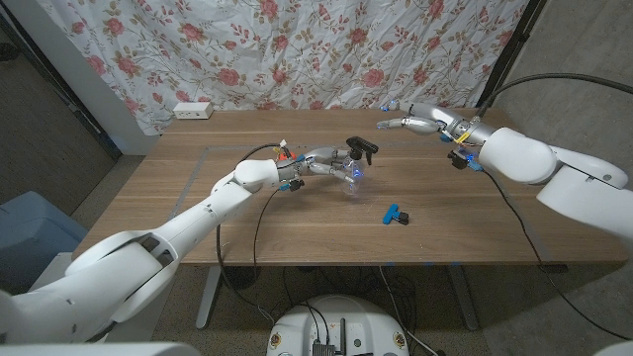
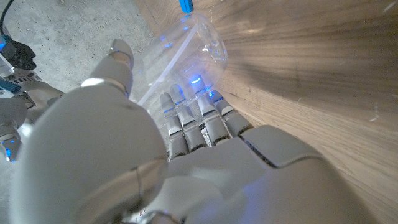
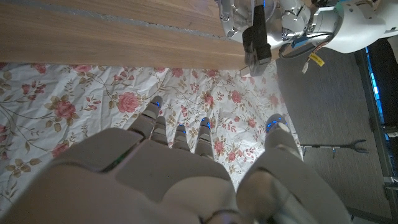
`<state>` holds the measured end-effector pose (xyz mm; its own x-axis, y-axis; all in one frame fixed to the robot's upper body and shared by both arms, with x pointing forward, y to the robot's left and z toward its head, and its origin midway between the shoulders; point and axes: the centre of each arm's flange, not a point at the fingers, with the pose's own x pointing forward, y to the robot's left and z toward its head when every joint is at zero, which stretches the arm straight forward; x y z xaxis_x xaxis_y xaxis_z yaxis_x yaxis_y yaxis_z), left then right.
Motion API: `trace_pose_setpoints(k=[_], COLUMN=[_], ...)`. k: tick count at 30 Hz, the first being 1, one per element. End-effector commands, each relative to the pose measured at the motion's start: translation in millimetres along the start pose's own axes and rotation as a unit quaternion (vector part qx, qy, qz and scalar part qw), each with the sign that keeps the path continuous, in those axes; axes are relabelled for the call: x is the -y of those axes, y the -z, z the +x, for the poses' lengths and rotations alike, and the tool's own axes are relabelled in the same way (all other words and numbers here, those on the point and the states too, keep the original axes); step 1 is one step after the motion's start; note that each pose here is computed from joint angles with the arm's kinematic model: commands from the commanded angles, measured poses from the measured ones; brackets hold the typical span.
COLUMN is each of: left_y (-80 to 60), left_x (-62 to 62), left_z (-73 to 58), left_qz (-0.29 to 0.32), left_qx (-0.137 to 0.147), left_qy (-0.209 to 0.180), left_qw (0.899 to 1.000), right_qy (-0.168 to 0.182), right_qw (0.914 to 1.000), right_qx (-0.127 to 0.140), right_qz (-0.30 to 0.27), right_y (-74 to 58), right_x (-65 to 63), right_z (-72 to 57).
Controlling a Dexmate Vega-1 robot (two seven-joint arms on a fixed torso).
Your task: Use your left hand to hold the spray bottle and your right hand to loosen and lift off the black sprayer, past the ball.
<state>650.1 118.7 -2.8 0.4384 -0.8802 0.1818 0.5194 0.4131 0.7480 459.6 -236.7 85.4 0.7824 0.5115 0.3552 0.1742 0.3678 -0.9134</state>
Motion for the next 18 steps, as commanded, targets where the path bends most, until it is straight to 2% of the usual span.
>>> trace_pose_setpoints(k=[1,8,18], left_y=[1.6,1.7,1.5], left_x=[-0.3,-1.4,-4.1], left_z=[8.4,12.3,18.3], left_qz=[-0.003,-0.001,0.0], left_qx=[0.003,0.003,0.004], left_qy=[0.008,0.012,0.018], left_qw=[1.0,1.0,1.0], right_qy=[-0.036,-0.054,-0.073], right_qw=[0.9979,0.9952,0.9921], right_qx=[-0.017,-0.032,-0.039], right_qz=[-0.051,-0.075,-0.095], right_y=[-13.2,-15.8,-21.4], right_x=[3.4,2.7,2.6], right_z=[5.1,9.1,13.9])
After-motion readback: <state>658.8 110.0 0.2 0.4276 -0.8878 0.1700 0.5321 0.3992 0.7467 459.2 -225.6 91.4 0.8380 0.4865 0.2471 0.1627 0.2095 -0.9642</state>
